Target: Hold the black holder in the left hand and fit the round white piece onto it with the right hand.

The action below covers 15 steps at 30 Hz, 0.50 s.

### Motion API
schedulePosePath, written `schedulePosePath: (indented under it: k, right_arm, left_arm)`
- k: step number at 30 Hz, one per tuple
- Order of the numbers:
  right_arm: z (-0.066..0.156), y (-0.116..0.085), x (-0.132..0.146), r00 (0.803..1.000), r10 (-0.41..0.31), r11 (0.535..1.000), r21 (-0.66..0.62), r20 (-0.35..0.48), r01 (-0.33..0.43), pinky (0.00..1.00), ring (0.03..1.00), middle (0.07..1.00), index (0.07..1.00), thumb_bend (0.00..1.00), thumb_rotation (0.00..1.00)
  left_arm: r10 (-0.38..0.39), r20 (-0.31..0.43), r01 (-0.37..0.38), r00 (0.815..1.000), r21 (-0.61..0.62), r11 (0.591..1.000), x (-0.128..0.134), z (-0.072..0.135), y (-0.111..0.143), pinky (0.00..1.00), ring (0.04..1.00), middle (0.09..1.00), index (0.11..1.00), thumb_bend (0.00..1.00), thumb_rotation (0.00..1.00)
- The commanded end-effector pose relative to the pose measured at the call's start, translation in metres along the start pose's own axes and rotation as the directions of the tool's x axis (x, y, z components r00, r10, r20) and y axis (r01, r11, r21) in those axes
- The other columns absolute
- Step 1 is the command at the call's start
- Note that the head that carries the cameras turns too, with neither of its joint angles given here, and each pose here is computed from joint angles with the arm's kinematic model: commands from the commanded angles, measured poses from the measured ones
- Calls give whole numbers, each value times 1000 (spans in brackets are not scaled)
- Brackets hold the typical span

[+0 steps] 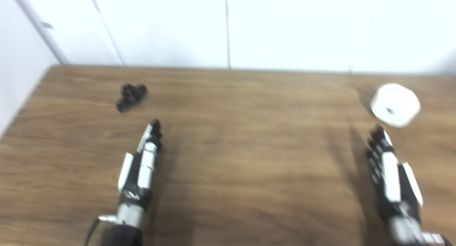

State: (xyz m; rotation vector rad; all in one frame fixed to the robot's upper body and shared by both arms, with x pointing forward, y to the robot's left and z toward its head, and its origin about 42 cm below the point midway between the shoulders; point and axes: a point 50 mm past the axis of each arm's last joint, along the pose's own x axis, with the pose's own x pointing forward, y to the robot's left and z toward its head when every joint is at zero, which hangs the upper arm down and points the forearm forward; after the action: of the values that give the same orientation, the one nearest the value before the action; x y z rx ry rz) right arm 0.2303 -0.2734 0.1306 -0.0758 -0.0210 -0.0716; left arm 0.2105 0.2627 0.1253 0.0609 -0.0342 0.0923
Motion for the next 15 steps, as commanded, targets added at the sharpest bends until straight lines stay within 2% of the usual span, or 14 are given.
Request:
schedulePosePath:
  k: [1,8,15]
  right_arm:
    - [3,-7,-4,999,14,1000,-11,41,-13,1000,1000,1000,1000,584,1000]
    - [1,-9,-3,999,18,1000,4,40,-18,1000,1000,1000,1000,608,1000]
    - [0,-8,-2,999,20,1000,2,37,-20,1000,1000,1000,1000,612,1000]
  left_arm:
    - [6,2,-6,1000,11,1000,-12,-5,-3,1000,1000,1000,1000,379,1000]
    - [11,-4,-11,1000,10,1000,-11,-9,-8,1000,1000,1000,993,355,1000]
    - [4,-13,-4,1000,15,1000,-11,-11,-8,1000,1000,1000,1000,425,949]
